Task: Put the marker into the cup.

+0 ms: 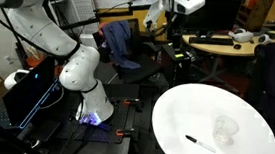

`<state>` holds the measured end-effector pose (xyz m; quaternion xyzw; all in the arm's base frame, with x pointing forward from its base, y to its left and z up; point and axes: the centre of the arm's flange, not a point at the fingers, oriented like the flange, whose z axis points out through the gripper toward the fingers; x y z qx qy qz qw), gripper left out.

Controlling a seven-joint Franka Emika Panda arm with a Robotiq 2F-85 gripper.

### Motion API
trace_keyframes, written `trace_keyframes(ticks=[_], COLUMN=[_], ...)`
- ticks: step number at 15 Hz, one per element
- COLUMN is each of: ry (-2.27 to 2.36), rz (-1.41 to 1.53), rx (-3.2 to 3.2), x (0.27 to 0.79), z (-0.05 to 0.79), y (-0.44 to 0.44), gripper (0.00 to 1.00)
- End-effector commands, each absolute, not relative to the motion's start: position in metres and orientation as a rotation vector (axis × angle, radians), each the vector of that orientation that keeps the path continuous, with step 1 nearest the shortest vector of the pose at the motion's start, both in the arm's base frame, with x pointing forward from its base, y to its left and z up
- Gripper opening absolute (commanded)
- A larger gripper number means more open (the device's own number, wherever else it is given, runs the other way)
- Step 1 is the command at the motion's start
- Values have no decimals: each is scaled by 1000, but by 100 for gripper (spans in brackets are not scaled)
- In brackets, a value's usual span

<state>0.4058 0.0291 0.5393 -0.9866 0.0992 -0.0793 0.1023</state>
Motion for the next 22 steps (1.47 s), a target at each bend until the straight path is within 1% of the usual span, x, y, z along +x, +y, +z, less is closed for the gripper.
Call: trace_keyframes(ticks=[1, 8, 15, 22], ry=[370, 628, 857, 873], rz=[-280, -316, -307, -423], rx=[-2911, -2884, -2876, -2920], x=[412, 427, 444, 465], z=[534, 506, 456, 405], y=[18, -22, -61, -89], gripper=[100, 100, 100, 100])
